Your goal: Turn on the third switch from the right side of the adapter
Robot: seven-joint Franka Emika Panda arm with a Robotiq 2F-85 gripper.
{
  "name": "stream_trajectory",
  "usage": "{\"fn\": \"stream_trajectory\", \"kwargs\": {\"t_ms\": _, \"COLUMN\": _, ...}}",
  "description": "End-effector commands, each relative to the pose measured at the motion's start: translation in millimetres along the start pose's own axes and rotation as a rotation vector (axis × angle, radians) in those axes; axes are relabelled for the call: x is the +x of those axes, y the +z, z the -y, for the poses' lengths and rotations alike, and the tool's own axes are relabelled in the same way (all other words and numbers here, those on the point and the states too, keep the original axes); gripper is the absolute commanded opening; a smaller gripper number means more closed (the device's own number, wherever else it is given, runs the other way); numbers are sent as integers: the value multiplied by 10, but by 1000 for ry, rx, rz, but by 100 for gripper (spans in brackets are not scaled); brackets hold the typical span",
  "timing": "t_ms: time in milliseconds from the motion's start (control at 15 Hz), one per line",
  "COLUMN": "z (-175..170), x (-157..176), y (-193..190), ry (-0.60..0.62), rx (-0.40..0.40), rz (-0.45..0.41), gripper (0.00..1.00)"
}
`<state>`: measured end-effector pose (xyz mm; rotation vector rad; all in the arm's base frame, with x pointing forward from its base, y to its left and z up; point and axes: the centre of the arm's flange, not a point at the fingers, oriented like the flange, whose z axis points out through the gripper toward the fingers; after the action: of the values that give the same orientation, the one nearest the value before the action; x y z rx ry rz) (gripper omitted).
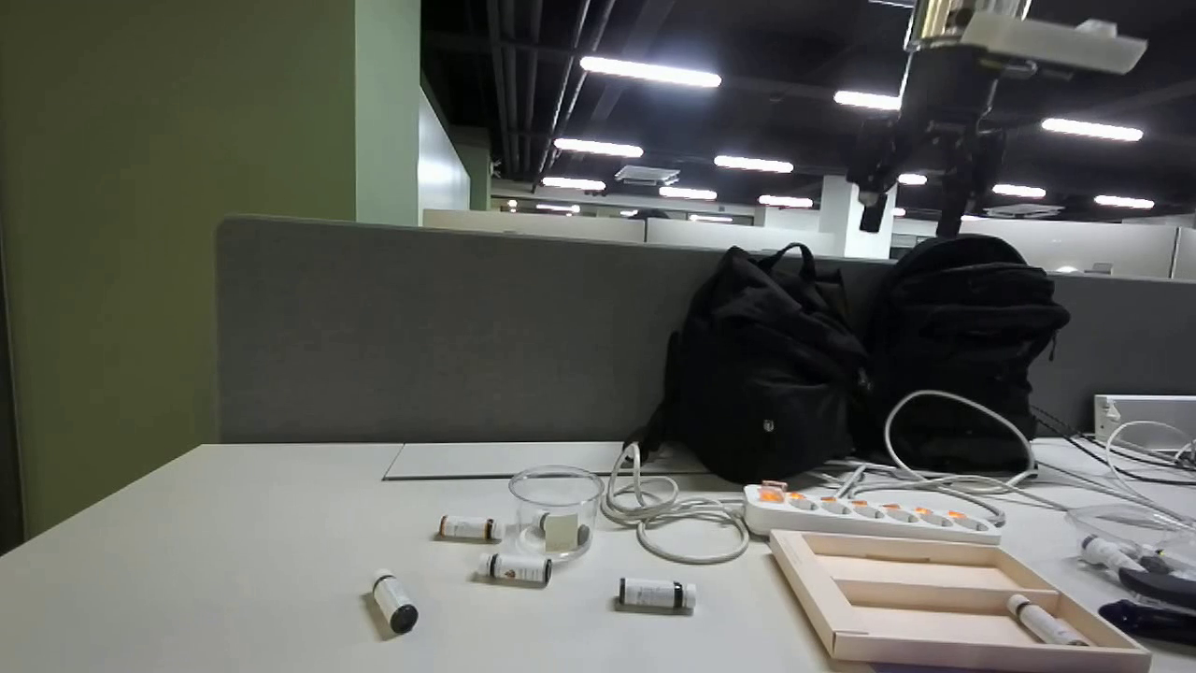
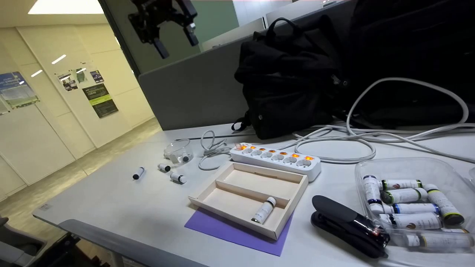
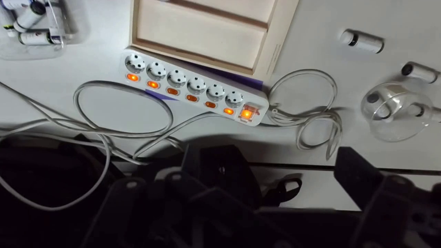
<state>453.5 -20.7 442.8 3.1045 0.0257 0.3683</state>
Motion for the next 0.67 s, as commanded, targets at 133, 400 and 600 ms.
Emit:
{"fn": "stream_trajectory", "kwargs": {"t_ms": 133, "z": -450, "x": 952, "y": 869, "ry": 68, "rx": -32, "rz": 169, "gripper": 100}}
{"fn": "stream_trajectory", "kwargs": {"t_ms": 400, "z": -455, "x": 678, "y": 1112, "ry": 48, "rx": -12, "rz": 203, "gripper": 100}}
{"fn": "stream_trajectory", "kwargs": {"t_ms": 600, "z": -457, "x": 769, "y": 1202, "ry": 45, "rx": -13, "rz": 219, "gripper": 100}}
